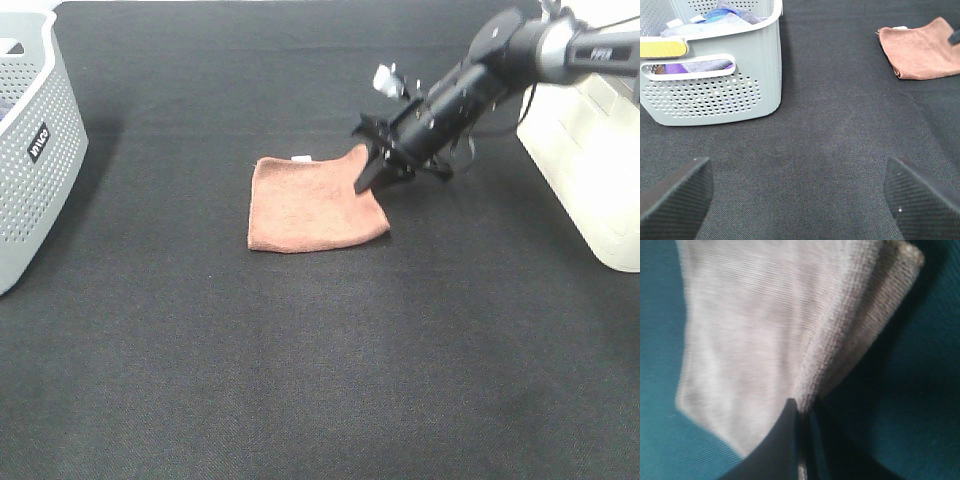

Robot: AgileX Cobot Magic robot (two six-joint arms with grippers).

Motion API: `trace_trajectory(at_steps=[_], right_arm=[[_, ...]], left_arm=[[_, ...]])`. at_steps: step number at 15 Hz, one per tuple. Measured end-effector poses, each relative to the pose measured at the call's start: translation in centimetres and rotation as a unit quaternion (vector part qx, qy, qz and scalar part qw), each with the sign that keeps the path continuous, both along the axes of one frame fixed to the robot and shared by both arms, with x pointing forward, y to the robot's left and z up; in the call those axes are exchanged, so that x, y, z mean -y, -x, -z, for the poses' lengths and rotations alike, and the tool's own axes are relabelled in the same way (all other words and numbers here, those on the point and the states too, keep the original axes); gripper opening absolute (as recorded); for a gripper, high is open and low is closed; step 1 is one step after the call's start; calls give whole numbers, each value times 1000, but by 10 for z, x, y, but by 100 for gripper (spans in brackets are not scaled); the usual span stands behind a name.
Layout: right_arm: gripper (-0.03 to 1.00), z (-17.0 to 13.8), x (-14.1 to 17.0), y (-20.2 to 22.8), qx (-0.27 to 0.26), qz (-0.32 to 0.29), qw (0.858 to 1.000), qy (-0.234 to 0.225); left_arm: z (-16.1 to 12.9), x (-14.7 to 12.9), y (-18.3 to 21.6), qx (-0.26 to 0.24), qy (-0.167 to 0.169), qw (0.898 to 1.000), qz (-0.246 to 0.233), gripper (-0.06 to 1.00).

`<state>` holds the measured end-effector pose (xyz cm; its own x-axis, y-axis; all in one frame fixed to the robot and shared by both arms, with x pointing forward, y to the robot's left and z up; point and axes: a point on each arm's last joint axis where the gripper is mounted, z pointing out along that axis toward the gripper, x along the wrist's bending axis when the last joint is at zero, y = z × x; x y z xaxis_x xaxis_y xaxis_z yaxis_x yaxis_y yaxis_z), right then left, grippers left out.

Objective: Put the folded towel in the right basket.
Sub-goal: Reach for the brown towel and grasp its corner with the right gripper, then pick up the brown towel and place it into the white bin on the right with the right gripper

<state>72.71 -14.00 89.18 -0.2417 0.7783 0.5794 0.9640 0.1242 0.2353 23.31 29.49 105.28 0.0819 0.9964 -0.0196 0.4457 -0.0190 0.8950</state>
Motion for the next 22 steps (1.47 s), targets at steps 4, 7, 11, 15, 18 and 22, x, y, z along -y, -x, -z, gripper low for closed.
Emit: trace_trajectory(at_steps=[4,7,11,15,18,22], right_arm=[[0,-77,-1,8,61,-21,998,-13],[0,-136,3,25,106,-44,993,-7],[0,-210,18,54,173,-40,983,38],[0,-257,41,76,227,-3,965,133],[0,-289,73,83,265,51,947,172],[0,-315,167,76,284,188,934,113]], left_arm=[[0,0,0,0,0,1000,0,88],[0,0,0,0,0,1000,0,88],[0,0,0,0,0,1000,0,88],[0,0,0,0,0,1000,0,88],[0,0,0,0,0,1000,0,88],[0,0,0,0,0,1000,0,88]])
